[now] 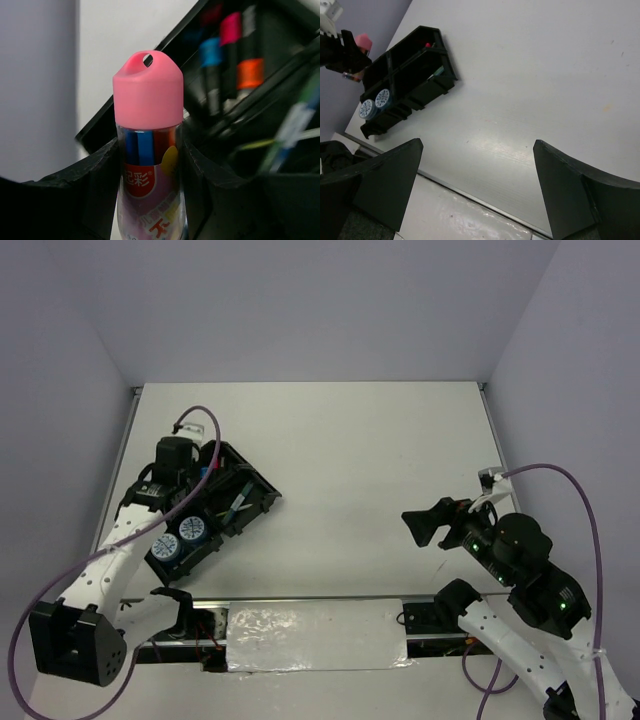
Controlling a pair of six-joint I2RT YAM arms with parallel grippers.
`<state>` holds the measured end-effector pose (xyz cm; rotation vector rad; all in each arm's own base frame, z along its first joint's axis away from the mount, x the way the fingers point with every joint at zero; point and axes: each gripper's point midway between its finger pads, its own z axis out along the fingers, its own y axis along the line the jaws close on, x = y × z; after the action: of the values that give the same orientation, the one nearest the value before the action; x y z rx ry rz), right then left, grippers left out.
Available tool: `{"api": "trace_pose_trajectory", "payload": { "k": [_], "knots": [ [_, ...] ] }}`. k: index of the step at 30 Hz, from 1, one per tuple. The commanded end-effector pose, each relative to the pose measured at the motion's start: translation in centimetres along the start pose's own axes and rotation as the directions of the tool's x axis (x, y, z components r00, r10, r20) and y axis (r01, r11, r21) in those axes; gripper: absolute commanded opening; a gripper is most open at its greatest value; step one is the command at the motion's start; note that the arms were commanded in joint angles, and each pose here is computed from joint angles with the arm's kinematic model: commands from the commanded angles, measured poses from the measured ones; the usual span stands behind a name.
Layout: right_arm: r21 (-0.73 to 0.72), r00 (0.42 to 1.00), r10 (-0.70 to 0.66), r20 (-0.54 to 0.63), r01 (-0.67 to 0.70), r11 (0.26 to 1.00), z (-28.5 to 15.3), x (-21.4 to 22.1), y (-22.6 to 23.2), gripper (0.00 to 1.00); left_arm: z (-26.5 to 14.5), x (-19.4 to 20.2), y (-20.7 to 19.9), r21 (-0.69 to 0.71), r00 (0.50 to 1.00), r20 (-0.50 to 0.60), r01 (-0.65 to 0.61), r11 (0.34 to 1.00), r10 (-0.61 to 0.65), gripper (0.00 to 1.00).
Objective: Sort the stationery into containers
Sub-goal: Place the stationery in the storage box.
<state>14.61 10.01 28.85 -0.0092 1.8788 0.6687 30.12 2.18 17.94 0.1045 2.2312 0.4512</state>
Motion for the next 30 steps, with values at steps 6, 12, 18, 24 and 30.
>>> {"api": "trace_pose_trajectory", "payload": {
  "k": [6, 12, 18, 24, 30],
  "knots": [
    [-0.144, 1.000, -0.025, -0.012, 0.023, 0.989, 1.8, 1.4, 2.0, 1.00, 2.2, 0.8, 5.3, -0.102, 0.999, 0.041, 0.006, 0.995, -0.001, 0.00],
    [-0.143, 0.999, -0.052, -0.007, 0.051, 0.988, 1.1, 1.8, 1.6, 1.00, 3.3, 2.5, 4.1, -0.023, 1.000, 0.005, -0.031, 0.999, 0.031, 0.00],
    [-0.134, 0.998, -0.065, 0.012, 0.066, 0.989, 0.3, 1.7, 1.2, 1.00, 3.4, 4.9, 4.5, -0.050, 0.999, -0.040, 0.017, 0.999, -0.019, 0.00],
    [-0.142, 0.998, -0.058, 0.013, 0.059, 0.988, -0.2, 1.9, 1.2, 1.00, 3.9, 5.3, 4.8, -0.077, 0.998, -0.058, 0.023, 0.997, -0.027, 0.19],
    [-0.138, 0.998, -0.059, 0.016, 0.061, 0.989, -0.3, 1.7, 1.2, 1.00, 4.3, 5.1, 5.1, -0.094, 0.998, -0.060, 0.028, 0.995, -0.034, 0.35]
  ]
}}
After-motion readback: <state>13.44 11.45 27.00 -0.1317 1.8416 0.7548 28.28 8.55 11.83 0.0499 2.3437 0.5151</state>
